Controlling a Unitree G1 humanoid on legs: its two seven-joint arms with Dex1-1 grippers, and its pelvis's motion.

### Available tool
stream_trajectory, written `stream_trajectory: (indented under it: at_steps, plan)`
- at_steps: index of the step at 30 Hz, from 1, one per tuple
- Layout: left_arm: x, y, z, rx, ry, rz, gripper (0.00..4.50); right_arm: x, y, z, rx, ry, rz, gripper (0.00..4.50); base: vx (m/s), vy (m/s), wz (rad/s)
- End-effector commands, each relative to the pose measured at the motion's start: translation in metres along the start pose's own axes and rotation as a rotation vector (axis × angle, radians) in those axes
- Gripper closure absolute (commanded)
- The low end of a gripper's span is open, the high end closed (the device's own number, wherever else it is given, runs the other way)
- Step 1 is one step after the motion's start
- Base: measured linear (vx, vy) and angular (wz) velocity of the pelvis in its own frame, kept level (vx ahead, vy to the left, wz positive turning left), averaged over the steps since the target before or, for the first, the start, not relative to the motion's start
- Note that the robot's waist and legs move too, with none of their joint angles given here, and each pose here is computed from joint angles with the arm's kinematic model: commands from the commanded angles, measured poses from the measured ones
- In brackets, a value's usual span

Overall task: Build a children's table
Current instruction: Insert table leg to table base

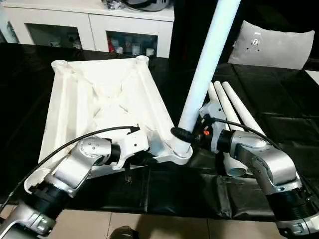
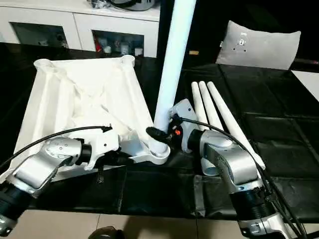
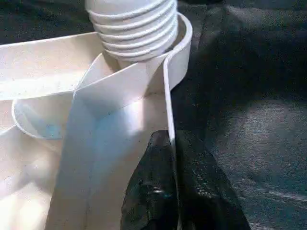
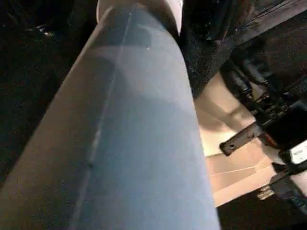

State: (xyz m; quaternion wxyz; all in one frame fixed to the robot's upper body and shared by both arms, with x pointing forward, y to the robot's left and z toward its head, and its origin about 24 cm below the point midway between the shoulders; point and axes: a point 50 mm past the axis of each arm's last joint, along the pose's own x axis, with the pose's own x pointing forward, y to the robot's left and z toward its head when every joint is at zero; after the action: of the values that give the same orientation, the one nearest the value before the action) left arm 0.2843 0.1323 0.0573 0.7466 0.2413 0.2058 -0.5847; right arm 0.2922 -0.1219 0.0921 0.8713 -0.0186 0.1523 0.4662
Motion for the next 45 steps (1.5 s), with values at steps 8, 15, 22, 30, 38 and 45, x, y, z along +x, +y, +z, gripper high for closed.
stream_trajectory:
  at_steps: [8,15,22,30,38,45]
  plan:
    - [0.002,0.001,0.006,0.034,-0.028,-0.042,4.50,-0.008,-0.003,-0.018,0.043,0.095,0.004,2.62,0.000,0.000,0.00]
    - [0.002,0.001,0.004,0.045,-0.018,-0.050,4.50,-0.007,-0.003,-0.018,0.050,0.096,0.003,2.62,0.000,0.000,0.00]
    - [-0.001,0.004,0.001,0.040,-0.004,-0.034,4.50,-0.011,-0.001,-0.018,0.042,0.106,0.021,2.62,0.000,0.000,0.00]
    - [0.000,0.002,0.001,0.049,-0.010,-0.053,4.50,-0.013,-0.003,-0.014,0.034,0.094,0.003,2.63,0.000,0.000,0.00]
    - [0.000,0.001,0.005,0.055,-0.035,-0.072,4.50,-0.010,-0.005,-0.015,0.083,0.039,0.002,2.63,0.000,0.000,0.00]
    - [-0.001,0.002,0.005,0.042,-0.042,-0.062,4.50,-0.015,-0.010,-0.033,0.235,0.000,-0.006,2.63,0.000,0.000,0.00]
